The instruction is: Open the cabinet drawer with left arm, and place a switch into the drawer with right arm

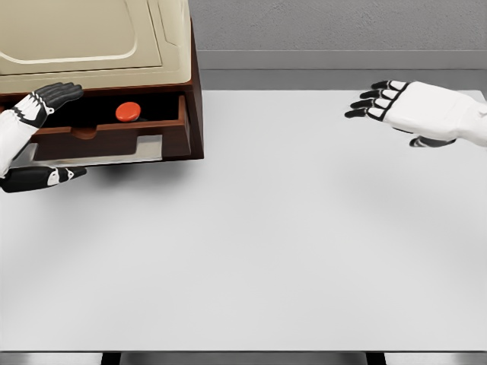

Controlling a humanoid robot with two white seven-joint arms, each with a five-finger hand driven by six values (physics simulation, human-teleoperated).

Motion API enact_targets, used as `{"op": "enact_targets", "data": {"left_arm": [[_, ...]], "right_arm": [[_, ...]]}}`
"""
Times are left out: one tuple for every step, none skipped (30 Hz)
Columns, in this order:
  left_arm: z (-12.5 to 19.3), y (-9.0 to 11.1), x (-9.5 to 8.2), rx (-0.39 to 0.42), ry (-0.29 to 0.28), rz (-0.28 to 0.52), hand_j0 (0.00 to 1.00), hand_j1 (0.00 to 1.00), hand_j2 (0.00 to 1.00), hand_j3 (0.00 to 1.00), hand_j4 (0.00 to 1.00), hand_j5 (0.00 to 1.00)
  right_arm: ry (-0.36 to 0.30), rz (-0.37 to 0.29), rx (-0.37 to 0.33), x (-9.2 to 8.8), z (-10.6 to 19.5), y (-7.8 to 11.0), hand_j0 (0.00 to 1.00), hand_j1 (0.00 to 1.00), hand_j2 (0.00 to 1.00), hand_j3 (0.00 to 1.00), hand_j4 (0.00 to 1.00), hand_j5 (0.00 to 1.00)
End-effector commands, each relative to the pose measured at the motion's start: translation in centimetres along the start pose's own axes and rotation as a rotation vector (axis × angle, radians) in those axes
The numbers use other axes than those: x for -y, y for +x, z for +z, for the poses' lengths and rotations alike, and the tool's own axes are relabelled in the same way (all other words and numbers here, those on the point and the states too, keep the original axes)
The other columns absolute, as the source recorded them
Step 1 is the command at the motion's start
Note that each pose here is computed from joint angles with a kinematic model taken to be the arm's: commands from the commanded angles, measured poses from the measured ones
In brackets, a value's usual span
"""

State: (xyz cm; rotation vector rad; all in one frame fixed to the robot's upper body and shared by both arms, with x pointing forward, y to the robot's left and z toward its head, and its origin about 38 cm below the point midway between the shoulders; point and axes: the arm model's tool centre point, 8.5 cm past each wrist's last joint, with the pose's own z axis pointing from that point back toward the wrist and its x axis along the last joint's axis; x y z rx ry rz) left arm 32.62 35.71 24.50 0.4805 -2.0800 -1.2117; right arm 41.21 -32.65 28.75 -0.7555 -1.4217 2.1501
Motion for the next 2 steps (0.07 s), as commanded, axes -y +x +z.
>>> {"op": "enact_targets", "data": {"left_arm": [[-0.01, 0.01, -0.01, 0.001, 0.005, 0.007, 1.0, 1.0, 1.0, 1.0, 1.0, 1.0], [-0.01, 0.01, 0.0, 0.0, 0.004, 0.006, 1.0, 1.0, 1.0, 1.0, 1.0, 1.0]], "right_arm": [[-0.015, -0.001, -0.033, 0.55, 0.97, -0.91, 1.0, 1.0, 1.0, 1.0, 1.0, 1.0], [-0.014, 0.0, -0.03, 0.51, 0.86, -0.8, 1.0, 1.0, 1.0, 1.0, 1.0, 1.0]]}}
